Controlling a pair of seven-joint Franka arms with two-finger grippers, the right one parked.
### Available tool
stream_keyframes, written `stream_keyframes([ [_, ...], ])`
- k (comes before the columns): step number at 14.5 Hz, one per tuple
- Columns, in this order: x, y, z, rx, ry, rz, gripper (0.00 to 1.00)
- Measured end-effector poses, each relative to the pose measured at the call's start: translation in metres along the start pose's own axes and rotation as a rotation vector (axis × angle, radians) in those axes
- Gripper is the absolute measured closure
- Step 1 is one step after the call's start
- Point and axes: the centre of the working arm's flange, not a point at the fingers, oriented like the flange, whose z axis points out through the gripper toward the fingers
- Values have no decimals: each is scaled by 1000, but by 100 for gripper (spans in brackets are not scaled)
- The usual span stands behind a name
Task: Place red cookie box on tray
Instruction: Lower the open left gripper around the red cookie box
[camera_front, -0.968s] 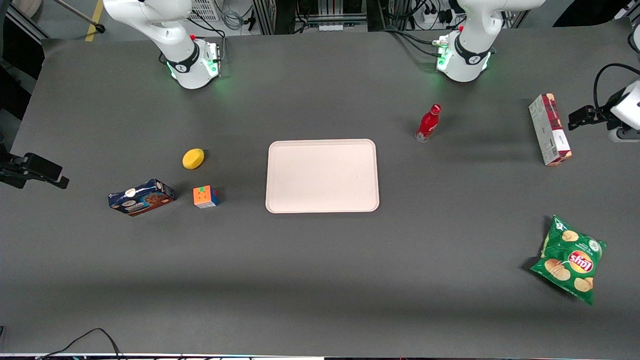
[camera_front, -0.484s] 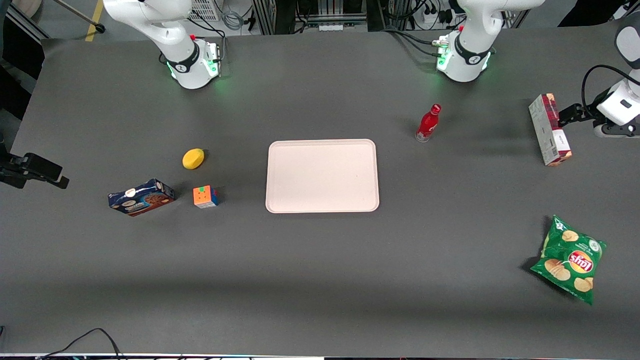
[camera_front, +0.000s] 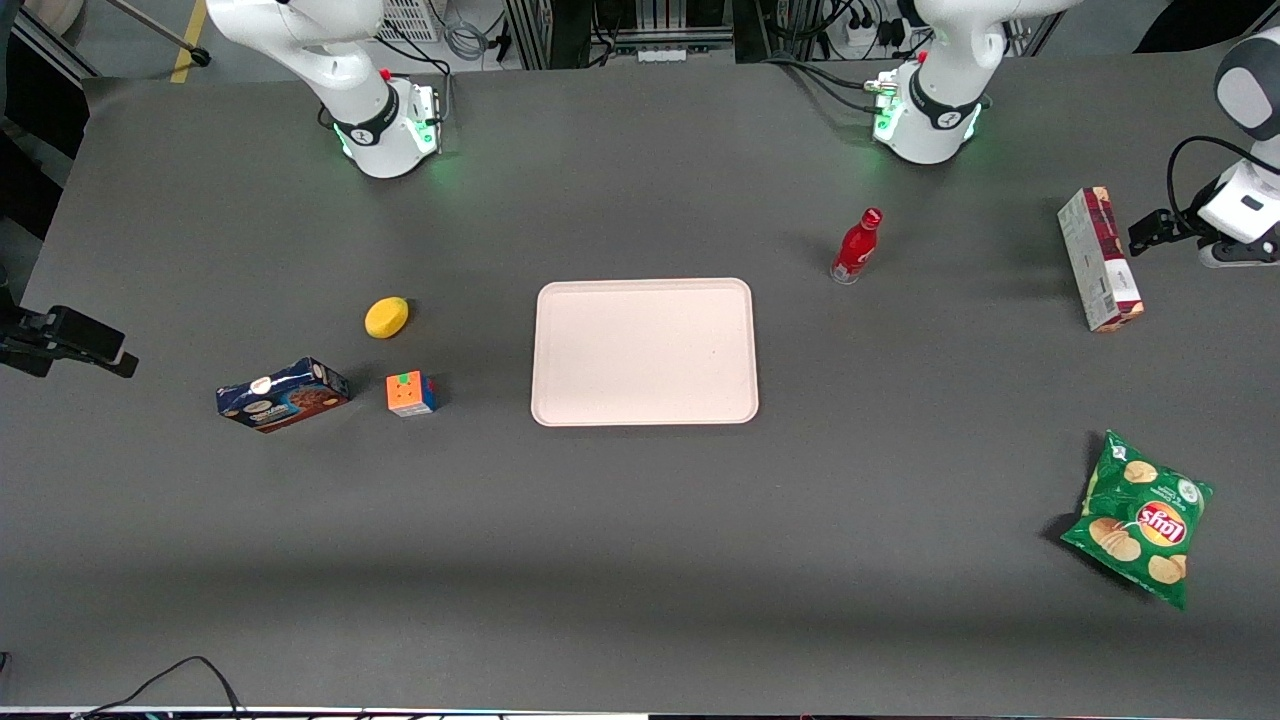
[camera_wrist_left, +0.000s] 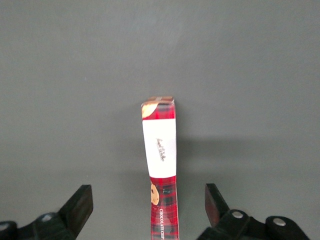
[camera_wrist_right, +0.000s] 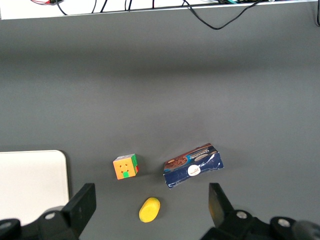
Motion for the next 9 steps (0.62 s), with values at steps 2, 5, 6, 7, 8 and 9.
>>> stream_keyframes([
  [2, -7, -5, 19, -34, -23, -48, 0],
  [5, -9, -5, 41, -73, -57, -95, 0],
  [6, -10, -5, 46, -75, -60, -103, 0],
  [7, -9, -4, 51, -71, -53, -109, 0],
  [8, -9, -4, 58, -61, -37, -113, 0],
  [9, -10, -3, 67, -51, -18, -117, 0],
])
